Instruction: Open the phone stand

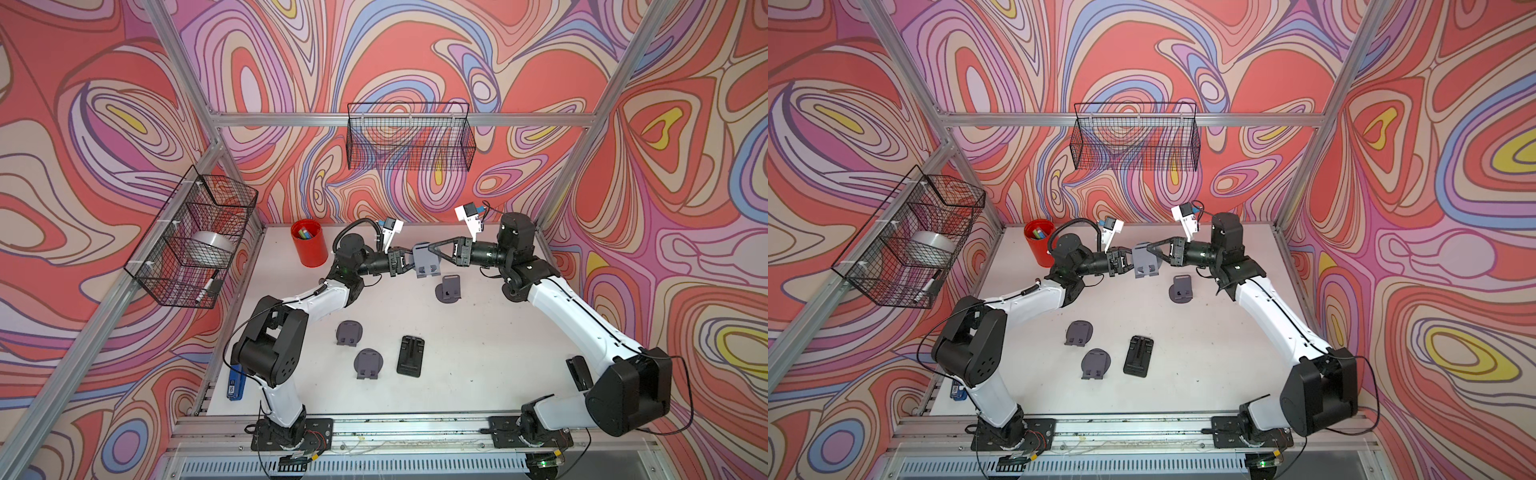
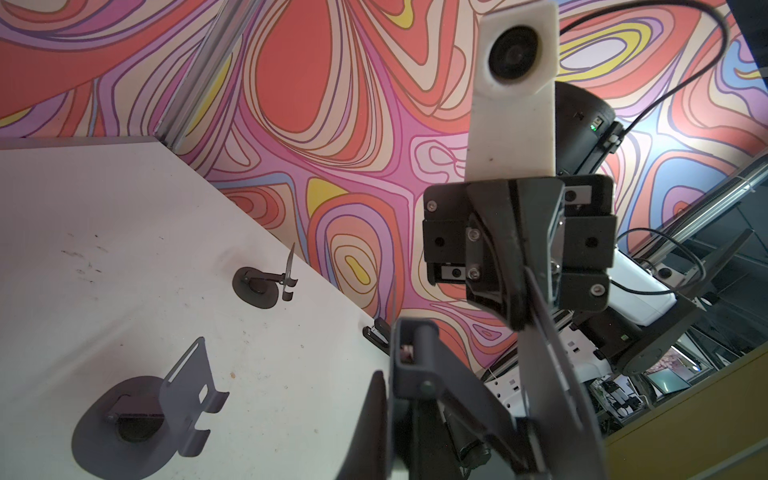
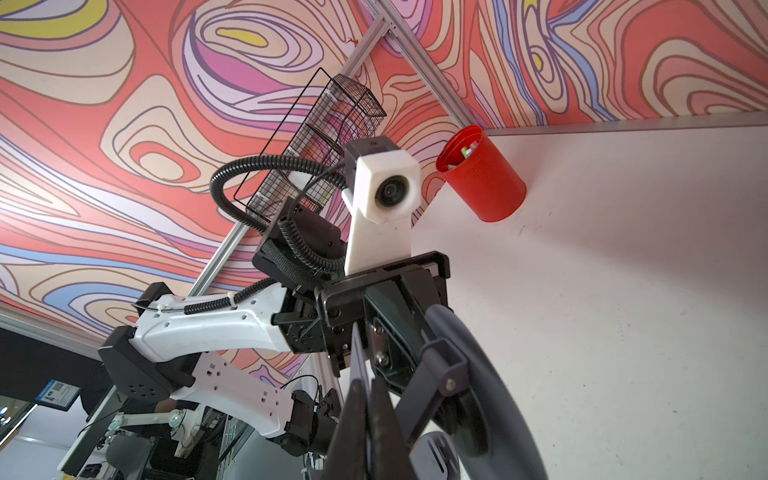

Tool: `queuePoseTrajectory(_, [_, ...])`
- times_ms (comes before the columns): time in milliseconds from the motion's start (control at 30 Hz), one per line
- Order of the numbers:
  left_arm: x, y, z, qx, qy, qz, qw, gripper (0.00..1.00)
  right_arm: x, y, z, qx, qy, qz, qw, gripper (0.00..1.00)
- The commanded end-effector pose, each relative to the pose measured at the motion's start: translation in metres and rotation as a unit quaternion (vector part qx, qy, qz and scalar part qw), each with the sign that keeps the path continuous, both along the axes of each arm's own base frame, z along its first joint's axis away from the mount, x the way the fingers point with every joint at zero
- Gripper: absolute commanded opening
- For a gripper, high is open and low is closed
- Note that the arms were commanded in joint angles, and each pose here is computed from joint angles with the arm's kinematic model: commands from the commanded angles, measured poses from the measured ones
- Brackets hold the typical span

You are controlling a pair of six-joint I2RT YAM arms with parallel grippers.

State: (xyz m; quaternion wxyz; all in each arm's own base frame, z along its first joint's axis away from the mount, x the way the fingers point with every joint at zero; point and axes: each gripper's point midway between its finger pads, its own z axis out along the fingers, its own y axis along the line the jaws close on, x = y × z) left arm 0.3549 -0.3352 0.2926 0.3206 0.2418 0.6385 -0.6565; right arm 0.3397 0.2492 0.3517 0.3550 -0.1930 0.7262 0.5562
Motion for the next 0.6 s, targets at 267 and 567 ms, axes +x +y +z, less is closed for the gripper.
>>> queuePoseTrajectory(267, [0.02, 0.009, -0.02, 0.05, 0.085, 0.02, 0.995, 0.0, -0.03, -0.001, 0.016, -0.044, -0.063, 0.04, 0.996, 0.15])
queuePoseTrajectory(567, [0.008, 0.007, -0.019, 0.089, 0.071, -0.022, 0.993, 0.0, -0.029, 0.004, 0.0, -0.056, -0.032, 0.071, 0.995, 0.27])
